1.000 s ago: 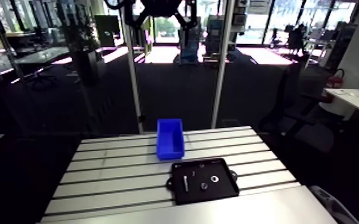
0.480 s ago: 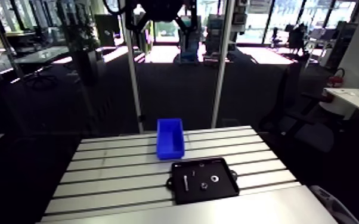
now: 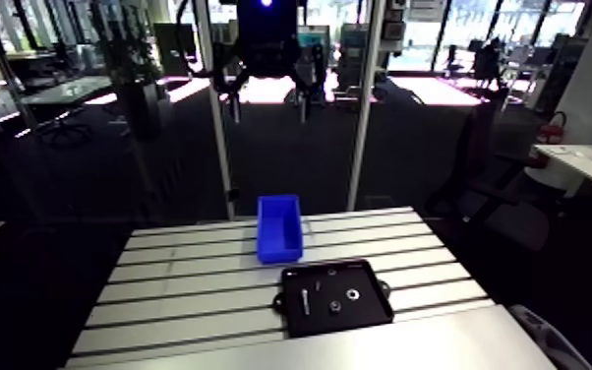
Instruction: Pick up the M10 bolt from the tray and put it into the blue bin.
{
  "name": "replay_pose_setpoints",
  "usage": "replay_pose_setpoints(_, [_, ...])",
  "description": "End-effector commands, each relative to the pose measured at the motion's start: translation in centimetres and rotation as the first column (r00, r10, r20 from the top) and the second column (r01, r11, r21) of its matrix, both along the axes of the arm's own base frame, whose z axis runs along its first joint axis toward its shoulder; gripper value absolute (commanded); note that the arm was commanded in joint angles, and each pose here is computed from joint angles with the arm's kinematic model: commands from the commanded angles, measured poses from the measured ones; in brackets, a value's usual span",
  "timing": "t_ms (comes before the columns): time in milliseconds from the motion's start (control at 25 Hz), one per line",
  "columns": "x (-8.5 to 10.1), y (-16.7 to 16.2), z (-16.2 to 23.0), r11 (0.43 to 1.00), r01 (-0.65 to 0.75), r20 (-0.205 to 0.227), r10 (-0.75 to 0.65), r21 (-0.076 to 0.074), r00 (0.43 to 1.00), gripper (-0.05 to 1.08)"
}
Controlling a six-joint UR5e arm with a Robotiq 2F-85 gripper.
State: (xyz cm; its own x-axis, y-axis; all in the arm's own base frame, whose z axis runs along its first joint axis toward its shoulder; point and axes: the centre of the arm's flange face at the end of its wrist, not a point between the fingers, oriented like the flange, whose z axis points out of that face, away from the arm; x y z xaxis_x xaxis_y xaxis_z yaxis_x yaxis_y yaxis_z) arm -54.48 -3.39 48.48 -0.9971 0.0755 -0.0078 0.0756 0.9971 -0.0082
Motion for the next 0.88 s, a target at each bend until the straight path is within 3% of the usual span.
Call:
replay_pose_setpoints(40, [0.3, 1.3, -4.1, 0.999, -0.043, 0.016, 0.043, -0.003, 0.999, 0.01])
replay_pose_setpoints(320, [0.9, 2.9, -7.3, 0.997, -0.073, 0.024, 0.073, -0.007, 0.997, 0.01])
replay_pose_setpoints(880, [2.9, 2.7, -14.1, 0.993, -0.116, 0.047, 0.116, -0.016, 0.992, 0.01])
